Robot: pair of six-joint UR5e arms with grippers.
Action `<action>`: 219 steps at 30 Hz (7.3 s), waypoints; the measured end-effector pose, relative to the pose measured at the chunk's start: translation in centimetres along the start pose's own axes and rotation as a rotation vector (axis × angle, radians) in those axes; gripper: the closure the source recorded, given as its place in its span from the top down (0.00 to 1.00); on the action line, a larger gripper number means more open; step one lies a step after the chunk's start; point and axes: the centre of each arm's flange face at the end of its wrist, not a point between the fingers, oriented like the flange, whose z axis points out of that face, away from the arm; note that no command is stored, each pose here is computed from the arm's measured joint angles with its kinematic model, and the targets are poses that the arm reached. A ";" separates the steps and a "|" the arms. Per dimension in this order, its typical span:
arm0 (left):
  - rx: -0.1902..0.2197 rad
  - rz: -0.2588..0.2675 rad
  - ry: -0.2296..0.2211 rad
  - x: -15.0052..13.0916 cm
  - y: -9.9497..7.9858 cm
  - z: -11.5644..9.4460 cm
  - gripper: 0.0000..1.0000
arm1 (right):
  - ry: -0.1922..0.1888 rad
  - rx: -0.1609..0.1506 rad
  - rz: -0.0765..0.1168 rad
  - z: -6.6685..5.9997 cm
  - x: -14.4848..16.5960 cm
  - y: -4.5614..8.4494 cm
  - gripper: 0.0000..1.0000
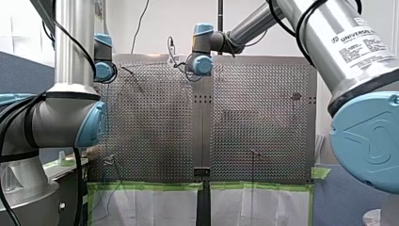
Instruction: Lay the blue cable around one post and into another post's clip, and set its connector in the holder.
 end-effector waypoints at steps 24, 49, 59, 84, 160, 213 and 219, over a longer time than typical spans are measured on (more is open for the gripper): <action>-0.015 -0.030 0.089 5.0 -0.3 -2.2 1.00 | -0.127 -0.286 0.027 -3.7 -8.2 7.9 0.02; -0.007 -0.037 0.097 5.5 -1.1 -2.6 1.00 | -0.243 -0.586 0.061 -12.9 -26.4 16.6 0.02; -0.008 -0.036 0.097 5.6 -1.0 -2.6 1.00 | -0.319 -0.703 0.059 -19.0 -33.9 19.6 0.02; 0.003 -0.048 0.099 5.6 -1.2 -2.6 1.00 | -0.304 -0.760 0.074 -25.8 -38.3 31.3 0.02; 0.027 -0.069 0.123 6.5 -2.6 -3.3 1.00 | -0.342 -0.460 -0.005 -27.6 -40.4 43.0 0.02; -0.006 -0.177 0.119 7.0 -3.5 -4.1 1.00 | -0.315 -0.722 0.230 -31.9 -40.4 52.3 0.02; -0.005 -0.175 0.119 7.1 -3.6 -4.1 1.00 | -0.325 -0.683 0.206 -31.3 -41.0 51.8 0.02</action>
